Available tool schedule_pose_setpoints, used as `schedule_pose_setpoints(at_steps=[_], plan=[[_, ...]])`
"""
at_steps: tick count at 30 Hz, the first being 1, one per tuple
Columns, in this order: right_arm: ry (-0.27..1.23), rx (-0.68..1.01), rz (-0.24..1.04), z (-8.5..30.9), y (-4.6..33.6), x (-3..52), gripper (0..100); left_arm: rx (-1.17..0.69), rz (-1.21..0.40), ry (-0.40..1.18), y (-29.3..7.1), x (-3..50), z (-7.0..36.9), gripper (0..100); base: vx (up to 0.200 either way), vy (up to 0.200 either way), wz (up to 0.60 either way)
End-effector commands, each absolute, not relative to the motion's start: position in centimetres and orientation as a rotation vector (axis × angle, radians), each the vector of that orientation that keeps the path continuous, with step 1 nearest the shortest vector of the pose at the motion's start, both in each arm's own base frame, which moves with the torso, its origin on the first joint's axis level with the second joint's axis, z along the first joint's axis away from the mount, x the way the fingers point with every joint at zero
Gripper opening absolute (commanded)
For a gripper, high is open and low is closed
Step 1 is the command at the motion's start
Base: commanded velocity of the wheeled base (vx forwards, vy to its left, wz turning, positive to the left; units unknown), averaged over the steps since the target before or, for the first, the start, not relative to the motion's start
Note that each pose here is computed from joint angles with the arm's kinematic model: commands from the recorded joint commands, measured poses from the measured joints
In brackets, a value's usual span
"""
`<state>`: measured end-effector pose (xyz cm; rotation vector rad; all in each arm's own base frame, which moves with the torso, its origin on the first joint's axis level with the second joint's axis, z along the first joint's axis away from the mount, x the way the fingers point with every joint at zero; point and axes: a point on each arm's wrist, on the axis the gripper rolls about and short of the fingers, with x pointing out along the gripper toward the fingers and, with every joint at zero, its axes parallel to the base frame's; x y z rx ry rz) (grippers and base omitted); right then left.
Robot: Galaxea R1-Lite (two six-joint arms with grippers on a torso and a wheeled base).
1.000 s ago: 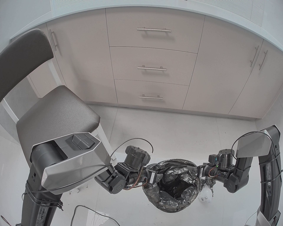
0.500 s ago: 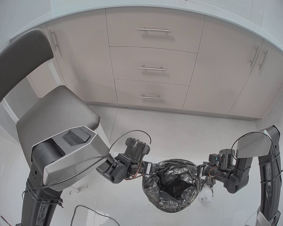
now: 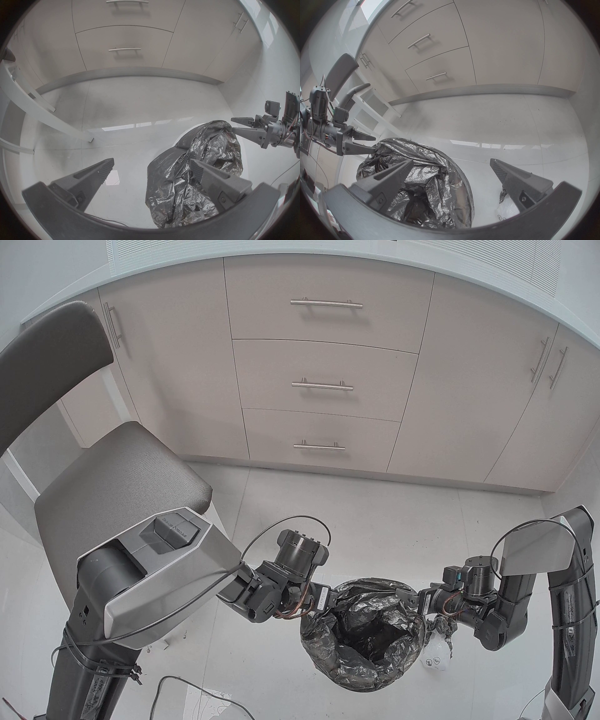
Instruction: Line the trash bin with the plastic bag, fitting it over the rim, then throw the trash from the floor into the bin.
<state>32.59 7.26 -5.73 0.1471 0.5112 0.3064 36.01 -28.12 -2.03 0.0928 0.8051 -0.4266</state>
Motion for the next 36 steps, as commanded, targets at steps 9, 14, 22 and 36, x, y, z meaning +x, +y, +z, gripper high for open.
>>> schedule_pose_setpoints(at_steps=[9,14,22,36], plan=[[0.504,0.175,0.3,-5.6,7.3,32.5,100,0.108,-0.365,0.876,-27.5,38.8,-3.2,100,0.0,0.0,0.0],[0.501,0.175,0.302,-5.6,7.3,32.6,100,0.116,-0.352,0.895,-27.5,39.4,-3.6,100,0.0,0.0,0.0],[0.5,0.175,0.302,-5.6,7.3,32.6,100,0.151,-0.332,0.977,-27.6,39.5,-4.1,100,0.0,0.0,0.0],[0.507,0.165,0.303,-5.6,7.3,32.4,100,0.175,-0.311,1.068,-28.2,39.4,-4.4,100,0.0,0.0,0.0]])
